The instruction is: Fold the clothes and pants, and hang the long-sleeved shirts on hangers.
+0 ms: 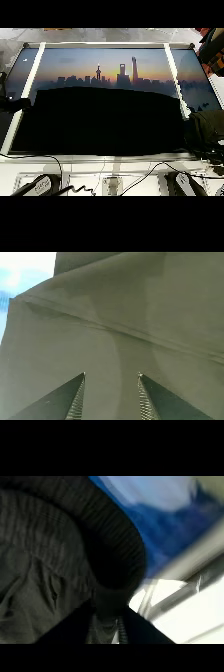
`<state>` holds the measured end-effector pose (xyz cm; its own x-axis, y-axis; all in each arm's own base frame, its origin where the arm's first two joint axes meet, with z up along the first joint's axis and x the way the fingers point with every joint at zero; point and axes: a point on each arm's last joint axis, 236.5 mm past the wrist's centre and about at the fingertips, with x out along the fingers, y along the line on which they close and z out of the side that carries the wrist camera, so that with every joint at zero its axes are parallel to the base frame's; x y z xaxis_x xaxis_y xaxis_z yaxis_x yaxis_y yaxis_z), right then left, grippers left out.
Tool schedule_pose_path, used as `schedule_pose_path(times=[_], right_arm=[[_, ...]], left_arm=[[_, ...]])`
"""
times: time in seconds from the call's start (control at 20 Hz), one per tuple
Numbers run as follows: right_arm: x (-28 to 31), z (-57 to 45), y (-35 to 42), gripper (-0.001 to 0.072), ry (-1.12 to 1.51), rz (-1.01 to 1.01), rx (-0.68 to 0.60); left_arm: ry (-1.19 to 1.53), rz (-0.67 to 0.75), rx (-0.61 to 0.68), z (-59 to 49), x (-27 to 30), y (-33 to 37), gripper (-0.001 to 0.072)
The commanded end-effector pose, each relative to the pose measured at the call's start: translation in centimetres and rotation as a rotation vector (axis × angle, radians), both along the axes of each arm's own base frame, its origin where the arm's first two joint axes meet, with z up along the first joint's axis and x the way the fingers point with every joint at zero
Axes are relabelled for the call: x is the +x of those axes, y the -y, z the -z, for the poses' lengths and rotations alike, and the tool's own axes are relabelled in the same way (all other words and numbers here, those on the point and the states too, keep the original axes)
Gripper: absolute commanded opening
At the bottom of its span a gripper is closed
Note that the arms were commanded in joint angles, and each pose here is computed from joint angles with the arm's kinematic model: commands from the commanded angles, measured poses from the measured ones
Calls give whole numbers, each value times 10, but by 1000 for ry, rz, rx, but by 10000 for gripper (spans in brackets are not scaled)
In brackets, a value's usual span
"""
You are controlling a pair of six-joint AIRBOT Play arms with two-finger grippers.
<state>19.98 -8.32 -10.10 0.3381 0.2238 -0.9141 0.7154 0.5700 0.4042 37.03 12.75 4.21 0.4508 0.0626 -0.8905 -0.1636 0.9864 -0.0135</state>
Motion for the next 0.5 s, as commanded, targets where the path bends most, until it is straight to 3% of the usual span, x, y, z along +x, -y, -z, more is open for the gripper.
schedule_pose_path(times=[0.0,0.05,0.3,0.45], right_arm=[[20,-3,10,122,97,-20,-49],[20,-4,10,36,97,-20,-49],[25,-15,15,25,137,-15,-95],[27,-17,16,25,147,-9,-97]], left_arm=[[-114,-79,-3,27,-15,-16,337],[-156,-88,-6,33,-25,-20,337],[-430,-135,-132,44,-112,-34,337],[-394,-306,-267,46,-142,-54,361]])
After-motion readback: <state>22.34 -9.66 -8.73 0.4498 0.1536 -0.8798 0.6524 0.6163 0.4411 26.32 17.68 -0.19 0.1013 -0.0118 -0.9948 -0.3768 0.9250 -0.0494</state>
